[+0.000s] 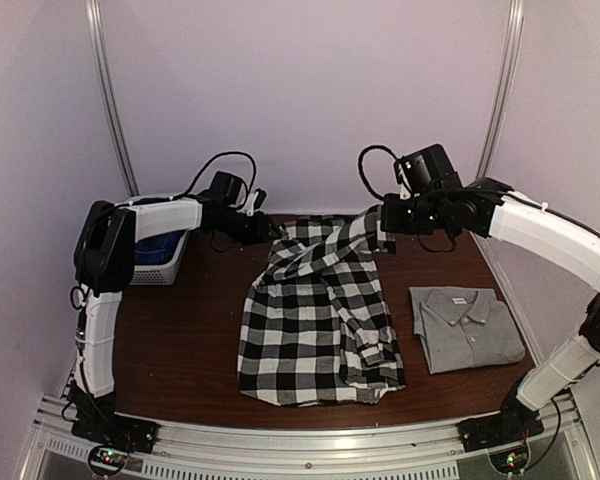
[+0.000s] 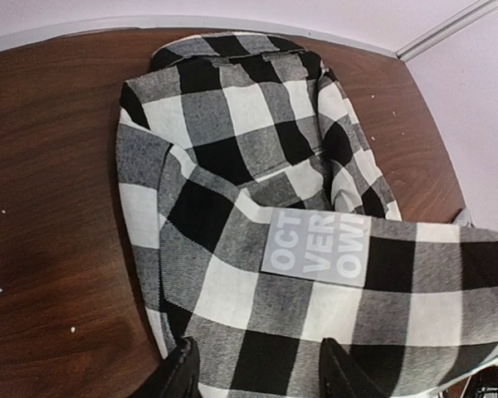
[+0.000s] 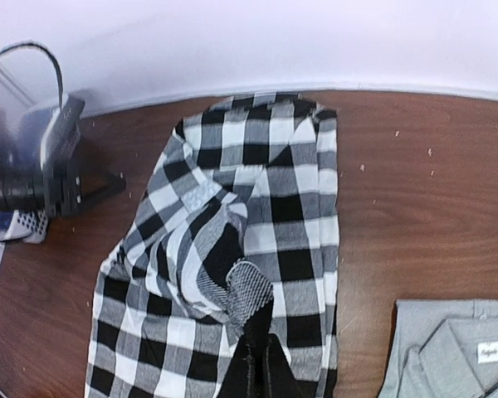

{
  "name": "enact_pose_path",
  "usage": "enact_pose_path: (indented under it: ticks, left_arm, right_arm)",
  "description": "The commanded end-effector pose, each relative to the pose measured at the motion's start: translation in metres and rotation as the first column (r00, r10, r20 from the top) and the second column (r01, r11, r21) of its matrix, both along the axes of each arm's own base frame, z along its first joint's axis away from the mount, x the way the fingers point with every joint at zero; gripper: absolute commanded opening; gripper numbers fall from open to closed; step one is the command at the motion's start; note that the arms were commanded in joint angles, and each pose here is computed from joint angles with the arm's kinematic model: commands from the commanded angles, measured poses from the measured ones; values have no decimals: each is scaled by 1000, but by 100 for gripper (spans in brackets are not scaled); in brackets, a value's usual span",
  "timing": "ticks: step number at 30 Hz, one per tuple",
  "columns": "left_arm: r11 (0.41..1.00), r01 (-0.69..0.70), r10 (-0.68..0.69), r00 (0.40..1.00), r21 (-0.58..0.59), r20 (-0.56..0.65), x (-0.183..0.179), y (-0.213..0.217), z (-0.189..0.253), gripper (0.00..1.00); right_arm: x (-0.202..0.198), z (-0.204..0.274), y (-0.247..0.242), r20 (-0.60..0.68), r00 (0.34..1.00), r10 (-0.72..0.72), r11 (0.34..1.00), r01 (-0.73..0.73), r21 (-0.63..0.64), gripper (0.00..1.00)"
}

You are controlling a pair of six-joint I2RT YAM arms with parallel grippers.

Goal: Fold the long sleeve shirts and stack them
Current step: Pick up the shirt from the center of the board.

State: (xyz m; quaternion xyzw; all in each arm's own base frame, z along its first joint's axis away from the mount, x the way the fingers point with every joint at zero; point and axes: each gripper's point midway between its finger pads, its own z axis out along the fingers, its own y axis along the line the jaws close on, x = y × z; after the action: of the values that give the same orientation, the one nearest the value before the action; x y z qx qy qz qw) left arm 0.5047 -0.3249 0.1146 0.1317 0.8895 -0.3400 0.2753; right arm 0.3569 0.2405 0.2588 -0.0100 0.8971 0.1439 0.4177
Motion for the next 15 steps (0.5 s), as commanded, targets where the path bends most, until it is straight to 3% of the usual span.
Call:
enact_pose_path:
  ticks: [1, 9, 15]
  left_arm:
    - [998, -50, 50, 999, 24, 15, -3, 9, 12, 50]
    - [995, -95, 96, 995, 45, -26, -50, 37, 8, 50]
    - [999, -37, 38, 995, 20, -90, -117, 45, -1, 50]
  right_arm:
    - [50, 53, -14, 139, 989, -53, 998, 55, -12, 0]
    - [132, 110, -3, 325, 944, -55, 998, 53, 16, 0]
    - [171, 125, 9, 400, 916, -40, 999, 39, 10, 0]
